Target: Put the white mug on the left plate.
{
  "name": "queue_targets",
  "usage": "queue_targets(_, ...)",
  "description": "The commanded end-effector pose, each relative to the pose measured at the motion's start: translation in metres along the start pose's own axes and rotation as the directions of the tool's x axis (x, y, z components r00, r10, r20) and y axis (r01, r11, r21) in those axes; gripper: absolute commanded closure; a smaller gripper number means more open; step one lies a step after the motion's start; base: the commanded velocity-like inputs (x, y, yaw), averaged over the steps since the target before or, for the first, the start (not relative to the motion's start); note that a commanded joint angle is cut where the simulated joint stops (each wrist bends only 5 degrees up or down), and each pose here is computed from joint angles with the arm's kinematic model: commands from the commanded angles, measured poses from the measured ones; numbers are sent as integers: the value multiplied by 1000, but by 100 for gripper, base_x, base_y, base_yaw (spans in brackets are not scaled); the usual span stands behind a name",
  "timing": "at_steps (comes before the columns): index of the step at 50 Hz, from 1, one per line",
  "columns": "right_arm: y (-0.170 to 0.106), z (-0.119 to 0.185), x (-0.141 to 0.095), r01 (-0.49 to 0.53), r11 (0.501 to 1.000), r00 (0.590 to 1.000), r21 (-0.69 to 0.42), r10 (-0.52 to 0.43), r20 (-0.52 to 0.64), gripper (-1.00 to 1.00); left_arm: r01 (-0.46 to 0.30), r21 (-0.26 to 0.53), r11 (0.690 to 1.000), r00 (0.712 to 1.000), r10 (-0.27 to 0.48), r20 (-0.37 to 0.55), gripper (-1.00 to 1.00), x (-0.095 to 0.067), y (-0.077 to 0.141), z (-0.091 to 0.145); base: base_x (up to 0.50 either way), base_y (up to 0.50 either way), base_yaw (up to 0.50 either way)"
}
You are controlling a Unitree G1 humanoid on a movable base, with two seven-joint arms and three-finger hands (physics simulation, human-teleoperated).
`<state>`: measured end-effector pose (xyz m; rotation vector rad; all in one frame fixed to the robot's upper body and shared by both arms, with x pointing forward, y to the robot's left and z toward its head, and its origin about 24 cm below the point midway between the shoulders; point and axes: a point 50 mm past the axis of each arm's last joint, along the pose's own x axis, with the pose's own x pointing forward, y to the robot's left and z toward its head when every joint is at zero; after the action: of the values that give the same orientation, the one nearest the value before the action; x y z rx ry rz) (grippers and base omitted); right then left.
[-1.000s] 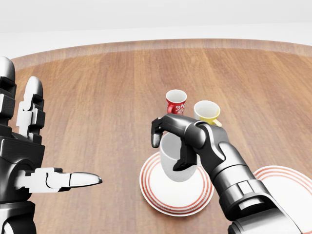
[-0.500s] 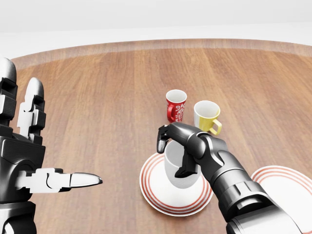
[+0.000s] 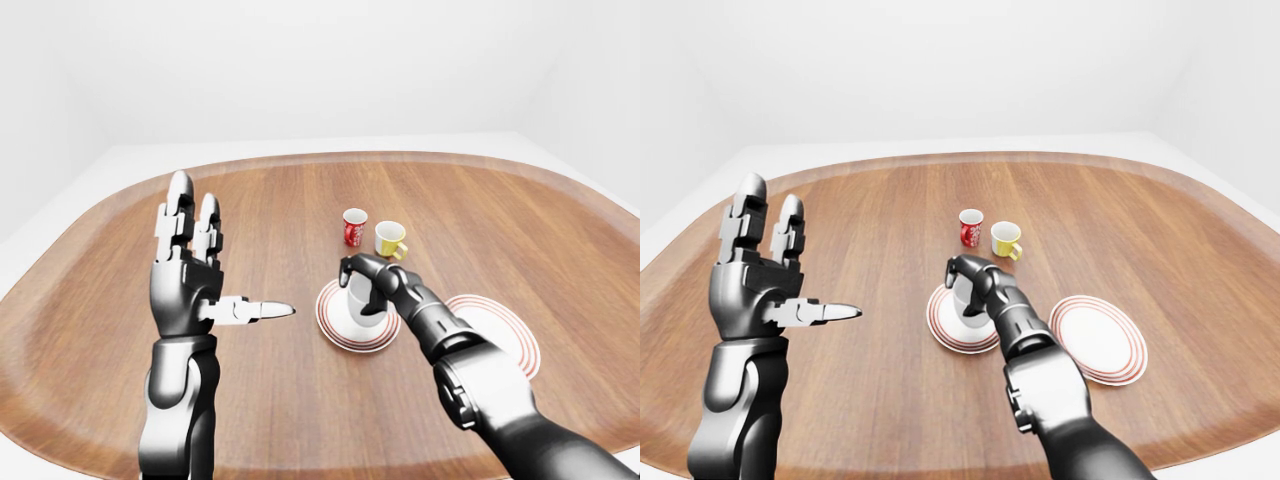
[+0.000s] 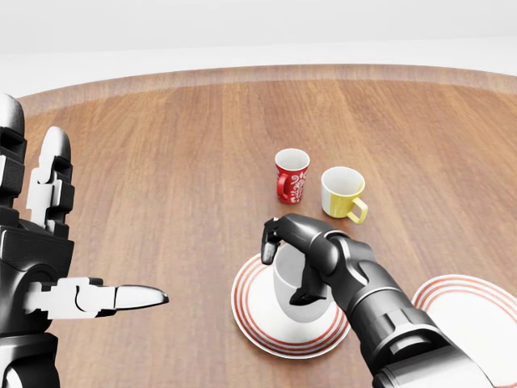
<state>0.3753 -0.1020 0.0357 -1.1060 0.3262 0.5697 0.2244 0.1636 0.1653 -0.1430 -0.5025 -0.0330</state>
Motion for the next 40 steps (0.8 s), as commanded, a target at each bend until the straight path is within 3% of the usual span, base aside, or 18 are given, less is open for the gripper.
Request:
queue_targets(1, 2, 1, 0, 43, 991, 999, 123, -45, 18, 100, -1, 0, 1000, 1000, 1, -1, -100, 0, 0, 0, 0, 0, 0)
queue_targets(40, 10, -1, 1, 30, 992, 999, 125, -32, 13, 100, -2, 1, 1000, 1000, 2, 0, -100, 0, 0, 0, 0, 0, 0)
